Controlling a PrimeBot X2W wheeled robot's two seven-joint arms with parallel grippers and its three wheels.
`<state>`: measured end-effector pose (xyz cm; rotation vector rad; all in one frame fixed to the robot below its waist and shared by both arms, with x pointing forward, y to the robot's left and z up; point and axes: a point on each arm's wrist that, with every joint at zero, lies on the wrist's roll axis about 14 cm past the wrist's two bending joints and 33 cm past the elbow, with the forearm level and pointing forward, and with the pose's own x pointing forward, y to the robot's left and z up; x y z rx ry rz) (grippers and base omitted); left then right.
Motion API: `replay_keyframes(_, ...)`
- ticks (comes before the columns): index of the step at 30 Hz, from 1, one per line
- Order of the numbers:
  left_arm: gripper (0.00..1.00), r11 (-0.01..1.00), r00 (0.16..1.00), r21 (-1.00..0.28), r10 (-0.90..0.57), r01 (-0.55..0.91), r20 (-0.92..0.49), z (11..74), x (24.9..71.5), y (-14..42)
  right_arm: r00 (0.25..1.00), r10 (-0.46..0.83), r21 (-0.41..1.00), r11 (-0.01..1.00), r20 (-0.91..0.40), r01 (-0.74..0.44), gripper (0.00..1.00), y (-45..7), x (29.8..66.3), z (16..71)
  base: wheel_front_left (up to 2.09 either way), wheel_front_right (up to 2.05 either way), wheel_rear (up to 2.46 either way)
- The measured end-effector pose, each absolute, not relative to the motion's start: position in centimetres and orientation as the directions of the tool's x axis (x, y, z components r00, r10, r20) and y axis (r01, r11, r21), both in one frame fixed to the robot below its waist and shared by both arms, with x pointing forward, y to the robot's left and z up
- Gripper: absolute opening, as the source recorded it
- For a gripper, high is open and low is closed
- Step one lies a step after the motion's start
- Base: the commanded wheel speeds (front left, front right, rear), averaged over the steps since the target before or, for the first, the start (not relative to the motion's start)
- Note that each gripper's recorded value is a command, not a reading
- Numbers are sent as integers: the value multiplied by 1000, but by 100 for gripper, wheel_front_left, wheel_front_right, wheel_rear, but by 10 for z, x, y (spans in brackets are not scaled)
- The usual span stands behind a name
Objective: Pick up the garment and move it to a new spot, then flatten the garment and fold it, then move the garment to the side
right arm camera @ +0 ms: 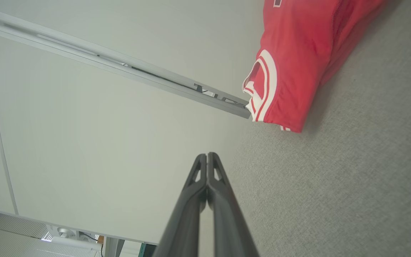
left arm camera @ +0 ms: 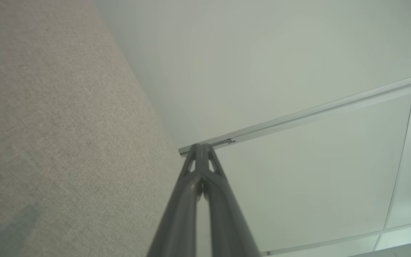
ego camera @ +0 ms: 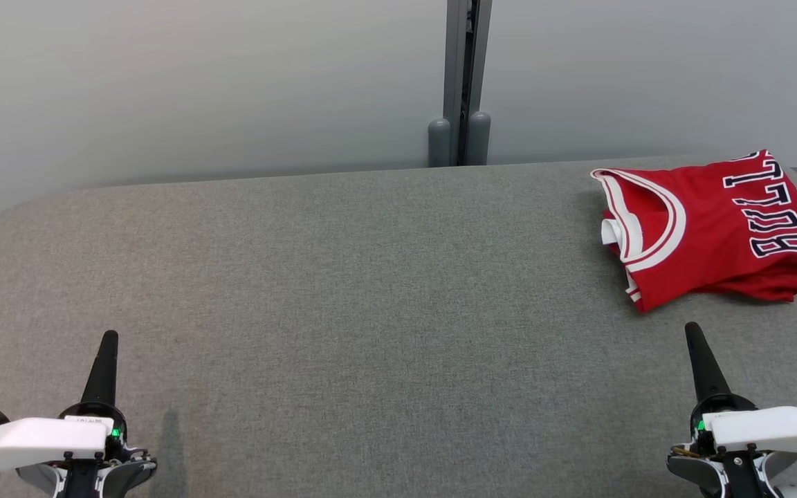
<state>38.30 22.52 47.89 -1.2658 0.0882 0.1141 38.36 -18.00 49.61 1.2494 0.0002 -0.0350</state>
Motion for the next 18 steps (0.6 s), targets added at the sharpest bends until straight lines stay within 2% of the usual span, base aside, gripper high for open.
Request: replay_keyframes(18,0,153,996,-984,18,-91,-89,488,387,228,1000,-14,985,173,-20,22,0,-173,389,499,0,0,0)
